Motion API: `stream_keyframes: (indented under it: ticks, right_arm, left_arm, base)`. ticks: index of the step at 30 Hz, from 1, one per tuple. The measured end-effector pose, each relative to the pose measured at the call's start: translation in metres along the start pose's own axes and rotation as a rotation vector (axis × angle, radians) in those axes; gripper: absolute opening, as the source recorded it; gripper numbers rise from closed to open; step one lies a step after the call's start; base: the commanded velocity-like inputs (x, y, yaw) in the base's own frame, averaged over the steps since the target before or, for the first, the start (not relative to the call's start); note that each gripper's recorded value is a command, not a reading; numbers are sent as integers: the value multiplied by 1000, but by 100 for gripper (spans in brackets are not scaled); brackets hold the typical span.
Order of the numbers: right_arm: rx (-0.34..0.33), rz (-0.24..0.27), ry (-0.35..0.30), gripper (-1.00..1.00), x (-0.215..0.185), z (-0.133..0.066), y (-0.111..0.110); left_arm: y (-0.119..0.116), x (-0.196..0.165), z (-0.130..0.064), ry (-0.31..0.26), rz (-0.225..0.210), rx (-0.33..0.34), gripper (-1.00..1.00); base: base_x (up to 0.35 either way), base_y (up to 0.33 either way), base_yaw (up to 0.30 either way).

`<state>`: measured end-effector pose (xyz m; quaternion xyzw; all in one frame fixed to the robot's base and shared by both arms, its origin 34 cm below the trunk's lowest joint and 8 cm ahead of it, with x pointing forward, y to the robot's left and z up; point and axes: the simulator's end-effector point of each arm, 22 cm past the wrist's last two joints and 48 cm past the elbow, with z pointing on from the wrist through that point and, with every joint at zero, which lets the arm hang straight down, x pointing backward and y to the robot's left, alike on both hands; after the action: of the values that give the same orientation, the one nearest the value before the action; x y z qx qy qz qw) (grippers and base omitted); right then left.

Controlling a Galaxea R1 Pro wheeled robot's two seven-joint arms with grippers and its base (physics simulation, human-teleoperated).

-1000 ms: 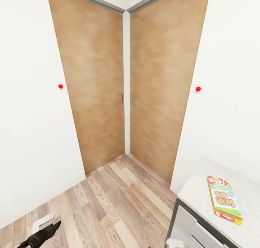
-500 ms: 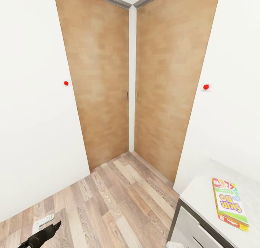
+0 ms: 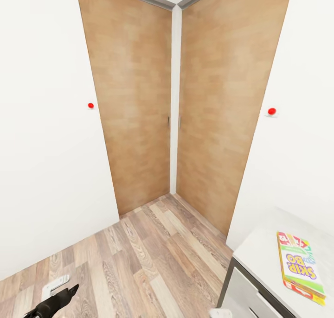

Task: Put all the toys in the child's room - the three board games (two on the bed and one on the table), the two jigsaw puzzles on the table, and the tennis ball on the table - inside the toy box on the table in the child's room.

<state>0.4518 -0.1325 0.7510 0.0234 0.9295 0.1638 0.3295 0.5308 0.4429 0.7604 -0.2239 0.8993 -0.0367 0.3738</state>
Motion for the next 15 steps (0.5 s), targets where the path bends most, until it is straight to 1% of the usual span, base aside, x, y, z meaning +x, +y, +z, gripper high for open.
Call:
stream_keyframes:
  ticks: [5,15]
  right_arm:
    - [12,-4,2,100,2,0,-2]
    - [20,-5,3,100,2,0,-4]
  left_arm:
    - [0,2,0,3,1,0,100]
    - [0,3,0,7,13,0,100]
  base:
    - [0,-176,266]
    - [0,-272,287]
